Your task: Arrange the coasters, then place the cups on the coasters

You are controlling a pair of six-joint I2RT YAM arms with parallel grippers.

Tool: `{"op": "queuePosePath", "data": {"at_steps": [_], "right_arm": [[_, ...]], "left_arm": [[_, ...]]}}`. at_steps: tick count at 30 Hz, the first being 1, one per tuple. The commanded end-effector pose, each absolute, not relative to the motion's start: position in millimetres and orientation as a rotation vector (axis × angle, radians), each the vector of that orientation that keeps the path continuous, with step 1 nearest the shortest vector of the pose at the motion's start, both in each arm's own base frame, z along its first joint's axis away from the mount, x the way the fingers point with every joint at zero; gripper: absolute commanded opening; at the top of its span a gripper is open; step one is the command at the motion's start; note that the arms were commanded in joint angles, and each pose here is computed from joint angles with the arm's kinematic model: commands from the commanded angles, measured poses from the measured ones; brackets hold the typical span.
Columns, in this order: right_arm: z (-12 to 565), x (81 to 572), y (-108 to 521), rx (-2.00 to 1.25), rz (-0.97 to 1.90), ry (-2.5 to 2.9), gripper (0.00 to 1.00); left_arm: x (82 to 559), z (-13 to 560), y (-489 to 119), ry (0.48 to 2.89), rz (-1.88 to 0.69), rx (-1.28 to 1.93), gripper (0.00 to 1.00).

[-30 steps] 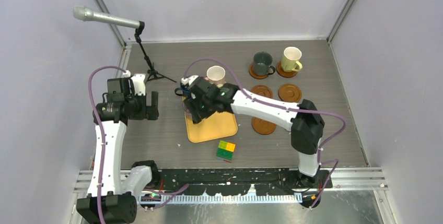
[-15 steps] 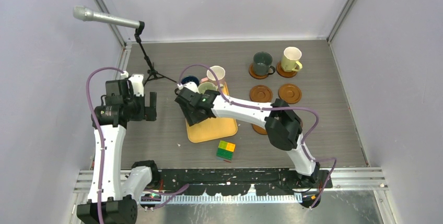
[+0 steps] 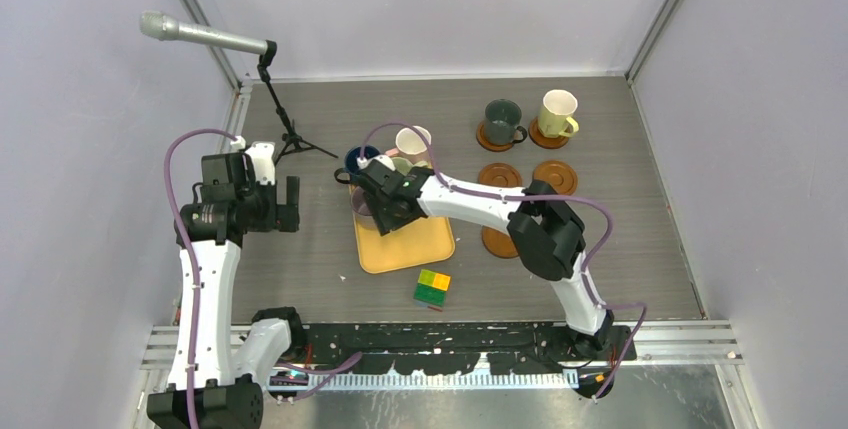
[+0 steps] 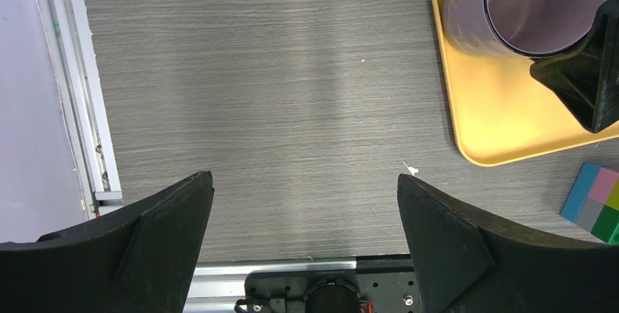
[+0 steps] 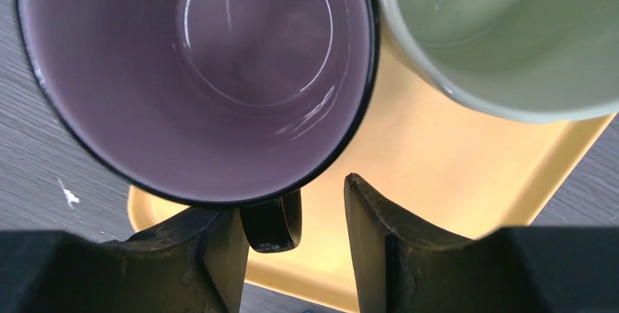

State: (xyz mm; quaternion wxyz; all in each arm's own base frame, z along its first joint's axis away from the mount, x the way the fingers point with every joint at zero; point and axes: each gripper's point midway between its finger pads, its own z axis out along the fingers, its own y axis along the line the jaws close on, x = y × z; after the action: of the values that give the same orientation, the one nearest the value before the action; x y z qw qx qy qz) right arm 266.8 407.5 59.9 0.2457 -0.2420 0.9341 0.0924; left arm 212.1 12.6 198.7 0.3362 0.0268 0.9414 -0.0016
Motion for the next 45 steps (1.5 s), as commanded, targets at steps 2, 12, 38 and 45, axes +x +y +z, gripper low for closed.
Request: {"op": "queuePosePath", "data": {"at_steps": [2, 12, 38, 45], "right_arm": [[99, 281, 421, -0.739, 0.399, 2.389, 0.53], [102, 290, 434, -0.929, 0.513, 2.221, 0.5], [209, 255, 388, -1.158, 0.685, 1.999, 0.0], [257, 273, 323, -1.037, 0.672, 1.962, 0.0]], "left_arm": [[218, 210, 12, 2.399, 0.002, 0.092, 1.0], [216, 211, 9, 2.394, -0.016, 0.106, 1.0], [224, 210, -5, 2.386, -0.121, 0.126, 1.0], [227, 213, -9, 2.38, -0.155, 0.131, 1.0]]}}
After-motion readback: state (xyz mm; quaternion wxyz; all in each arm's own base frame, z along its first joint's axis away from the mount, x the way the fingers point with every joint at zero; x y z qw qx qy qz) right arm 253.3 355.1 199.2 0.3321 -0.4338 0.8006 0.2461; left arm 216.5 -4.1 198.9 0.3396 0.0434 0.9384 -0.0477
